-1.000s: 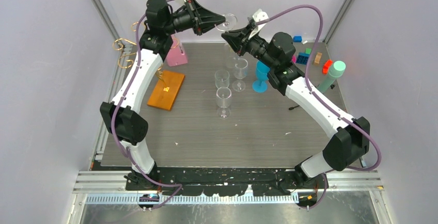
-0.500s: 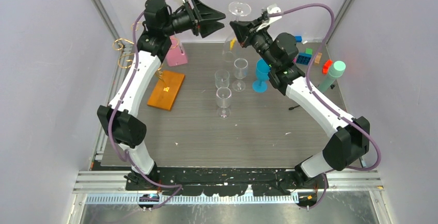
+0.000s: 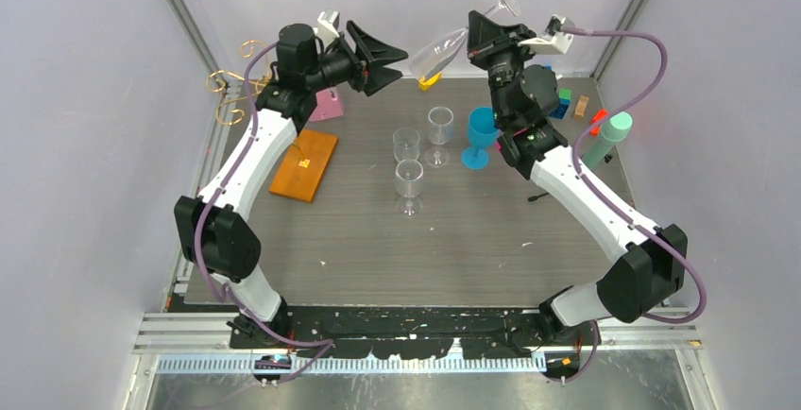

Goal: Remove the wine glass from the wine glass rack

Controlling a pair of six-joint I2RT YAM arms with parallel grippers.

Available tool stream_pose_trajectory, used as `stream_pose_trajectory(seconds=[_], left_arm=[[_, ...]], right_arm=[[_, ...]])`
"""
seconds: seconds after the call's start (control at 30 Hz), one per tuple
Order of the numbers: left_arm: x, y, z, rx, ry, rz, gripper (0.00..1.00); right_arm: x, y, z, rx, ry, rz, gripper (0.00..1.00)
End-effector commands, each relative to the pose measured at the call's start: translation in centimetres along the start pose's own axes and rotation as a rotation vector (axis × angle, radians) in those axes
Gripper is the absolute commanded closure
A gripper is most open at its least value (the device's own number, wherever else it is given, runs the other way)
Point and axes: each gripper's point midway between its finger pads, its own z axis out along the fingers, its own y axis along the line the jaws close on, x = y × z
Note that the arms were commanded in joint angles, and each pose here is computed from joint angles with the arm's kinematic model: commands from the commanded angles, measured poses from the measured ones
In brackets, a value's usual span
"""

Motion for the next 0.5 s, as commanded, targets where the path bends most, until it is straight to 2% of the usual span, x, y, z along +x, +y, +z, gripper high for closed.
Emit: stream_pose_trajectory(seconds=[0.0,0.17,0.33,0.47], left_arm=[[0.1,-4.6,-1.5,0.112,-0.039,0.072,0.4],[0.7,-7.0,-1.5,0.232,0.01,0.026,0.4],[0.7,-10.3,-1.8,0.419,0.093,-0.093,0.48],[0.8,-11.2,-2.2,0.441,0.095,-0.093,0.55]], right_arm=[[-5.6,1.8,-0.6,0.001,-0.169,0.233,1.0],[-5.3,1.7,-0.7,0.014,-0.157,0.298,1.0],[-3.7,0.9,-0.2,0.024,-0.119,0.359,1.0],[-2.7,0.1,0.1,0.032,-0.092,0.426,1.0]])
